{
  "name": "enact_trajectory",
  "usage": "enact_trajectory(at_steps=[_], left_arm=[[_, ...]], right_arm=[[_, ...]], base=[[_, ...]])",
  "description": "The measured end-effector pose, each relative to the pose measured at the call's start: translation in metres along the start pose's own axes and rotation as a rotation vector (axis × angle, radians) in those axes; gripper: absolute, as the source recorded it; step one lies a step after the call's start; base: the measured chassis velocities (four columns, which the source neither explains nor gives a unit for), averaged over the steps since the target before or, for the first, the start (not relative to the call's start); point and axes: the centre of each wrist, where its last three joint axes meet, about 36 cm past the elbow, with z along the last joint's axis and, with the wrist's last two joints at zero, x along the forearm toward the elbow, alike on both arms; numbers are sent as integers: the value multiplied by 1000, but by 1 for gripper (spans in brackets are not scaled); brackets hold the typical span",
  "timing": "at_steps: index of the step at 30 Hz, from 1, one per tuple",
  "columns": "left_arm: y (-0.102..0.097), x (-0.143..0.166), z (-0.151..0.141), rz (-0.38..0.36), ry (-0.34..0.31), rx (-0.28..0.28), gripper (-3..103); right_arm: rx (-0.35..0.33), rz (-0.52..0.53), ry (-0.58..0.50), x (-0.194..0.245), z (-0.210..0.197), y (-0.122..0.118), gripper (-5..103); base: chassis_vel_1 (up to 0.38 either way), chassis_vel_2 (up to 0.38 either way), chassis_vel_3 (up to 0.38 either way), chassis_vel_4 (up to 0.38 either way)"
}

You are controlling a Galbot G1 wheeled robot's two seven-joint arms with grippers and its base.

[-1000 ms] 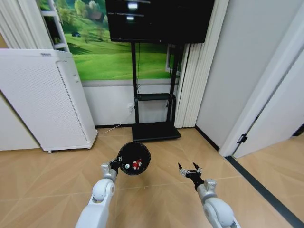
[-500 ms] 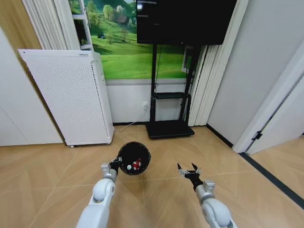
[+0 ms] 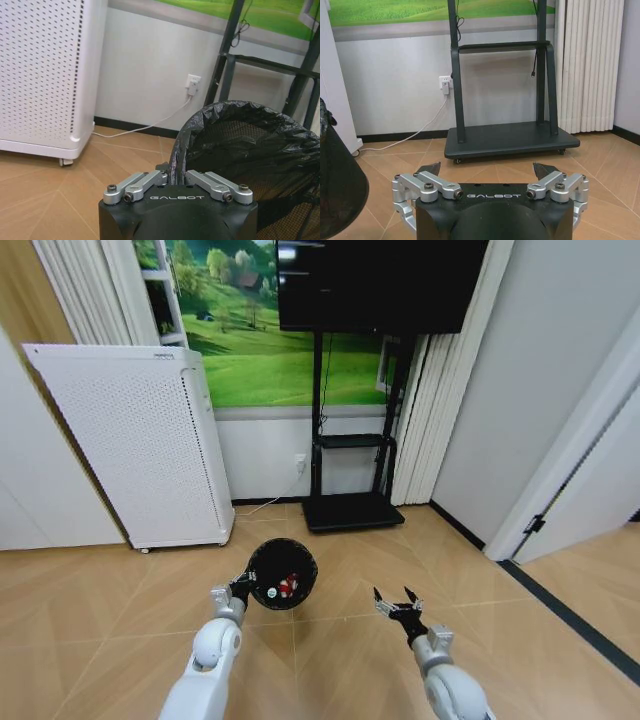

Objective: Pick up the trash bin and place the garbage on the floor into it.

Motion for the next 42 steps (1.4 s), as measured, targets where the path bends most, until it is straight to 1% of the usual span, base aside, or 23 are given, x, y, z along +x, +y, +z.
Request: enact_trajectory(at_steps=[1,2,4,5,8,9,10,11,13,14,15,16,17,18,19,20,21,22,23,25,32,36,42], left_arm=[[0,3,-1,-46,-4,13,3],[0,3,-1,-46,-4,13,3],[3,10,-3,-145,-3,54,3],[3,10,-3,-145,-3,54,3],[16,21,-9,-283,18,91,3],[16,21,-9,-283,18,91,3],[30,30,-16,-375,42,139,3],[30,30,-16,-375,42,139,3],[50,37,-23,-477,61,205,3],[50,37,-23,-477,61,205,3],[67,41,-27,-567,63,247,3],[77,42,-27,-615,65,266,3],[77,42,-27,-615,65,266,3],[95,42,-28,-693,70,314,3],[105,42,-29,-722,71,348,3],[118,41,-30,-741,74,401,3],[118,41,-30,-741,74,401,3],[129,39,-29,-749,78,447,3],[129,39,-29,-749,78,447,3],[145,34,-26,-757,87,529,3],[152,23,-13,-786,157,689,3],[153,16,-4,-831,161,722,3],[153,10,-1,-880,162,720,3]], right_arm=[[2,3,0,0,0,-1,100],[2,3,0,0,0,-1,100],[6,7,3,-1,1,-3,100],[6,7,3,-1,1,-3,100],[11,12,2,-3,0,-9,100],[11,12,2,-3,0,-9,100],[7,16,-4,-6,-3,-14,100],[7,16,-4,-6,-3,-14,100],[7,22,-9,-9,-7,-19,100],[7,22,-9,-9,-7,-19,100],[8,24,-9,-11,-8,-20,100],[8,24,-7,-11,-9,-21,100],[8,24,-7,-11,-9,-21,100],[11,24,0,-12,-10,-21,100],[14,22,4,-13,-11,-22,100],[17,21,4,-15,-13,-23,100],[17,21,4,-15,-13,-23,100],[19,22,4,-18,-15,-25,100],[19,22,4,-18,-15,-25,100],[22,24,3,-23,-18,-30,100],[22,23,3,-29,-19,-31,100],[6,21,7,-32,-21,-31,100],[2,26,14,-34,-18,-32,100]], base=[[0,0,0,0],[0,0,0,0],[0,0,0,0],[0,0,0,0],[0,0,0,0],[0,0,0,0],[0,0,0,0],[0,0,0,0],[0,0,0,0],[0,0,0,0],[0,0,0,0],[0,0,0,0],[0,0,0,0],[0,0,0,0],[0,0,0,0],[0,0,0,0],[0,0,0,0],[0,0,0,0],[0,0,0,0],[0,0,0,0],[0,0,0,0],[0,0,0,0],[0,0,0,0]])
